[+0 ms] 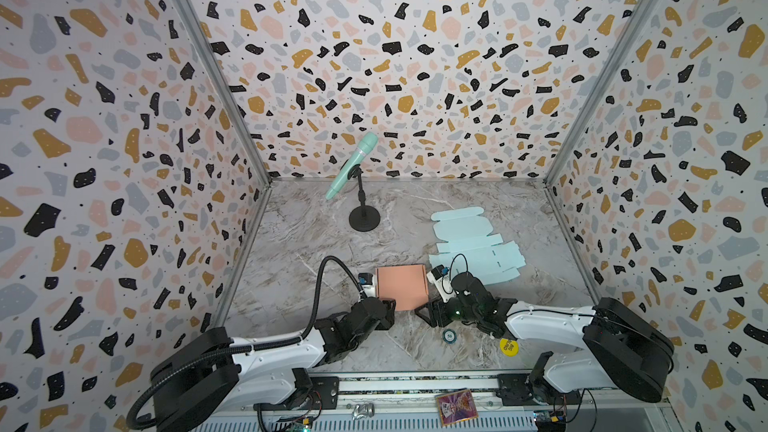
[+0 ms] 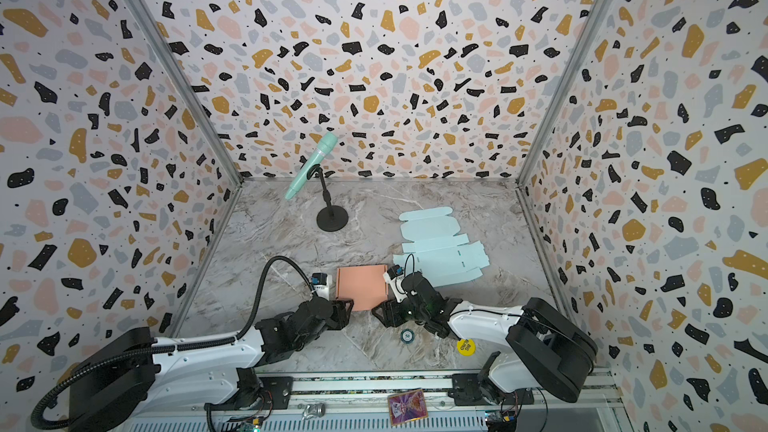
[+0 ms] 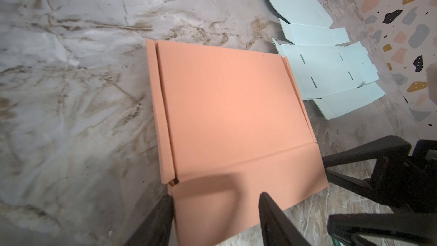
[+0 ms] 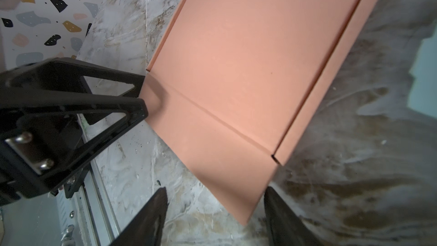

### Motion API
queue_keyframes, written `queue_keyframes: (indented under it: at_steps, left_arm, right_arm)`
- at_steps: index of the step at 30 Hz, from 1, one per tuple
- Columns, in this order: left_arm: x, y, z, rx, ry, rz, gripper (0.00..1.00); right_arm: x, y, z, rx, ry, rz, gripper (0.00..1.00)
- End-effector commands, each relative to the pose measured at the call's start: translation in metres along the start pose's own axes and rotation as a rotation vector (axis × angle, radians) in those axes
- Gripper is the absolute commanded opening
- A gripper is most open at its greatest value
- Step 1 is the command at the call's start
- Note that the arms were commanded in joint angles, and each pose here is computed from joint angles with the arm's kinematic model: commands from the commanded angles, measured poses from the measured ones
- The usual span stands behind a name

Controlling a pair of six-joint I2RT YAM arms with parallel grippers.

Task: Assemble paper box
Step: Close the paper box at the center of the table.

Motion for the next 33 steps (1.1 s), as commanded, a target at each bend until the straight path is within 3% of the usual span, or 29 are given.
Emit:
queue_keyframes:
  at_steps: [1, 11, 19, 33]
  left_arm:
    - [0.005, -0.021, -0.016, 0.027, -0.049, 0.088, 0.60]
    - [0.006, -0.014, -0.011, 0.024, -0.050, 0.070, 0.60]
    - [0.001, -0.010, -0.008, 0.015, -0.045, 0.039, 0.58]
    - [0.002, 0.007, -0.009, 0.018, -0.047, -0.028, 0.58]
  right_arm:
    - [0.007, 0.030, -0.021, 0.034, -0.045, -0.110, 0.67]
    - [0.002, 0.010, -0.014, 0.041, -0.045, 0.003, 0.66]
    - [-0.006, 0.002, -0.015, 0.058, -0.044, 0.035, 0.57]
    - [-0.006, -0.011, -0.021, 0.055, -0.057, 0.061, 0.56]
Point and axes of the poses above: each gripper's point midway between its finger pads, its own x axis back along the fingers, its own y axis along the line the jaws close on, z = x × y, the point moved 4 cm from there along x, back along the fingers, and after that the axes turned 5 degrees about -x, right-handed, at the moved point
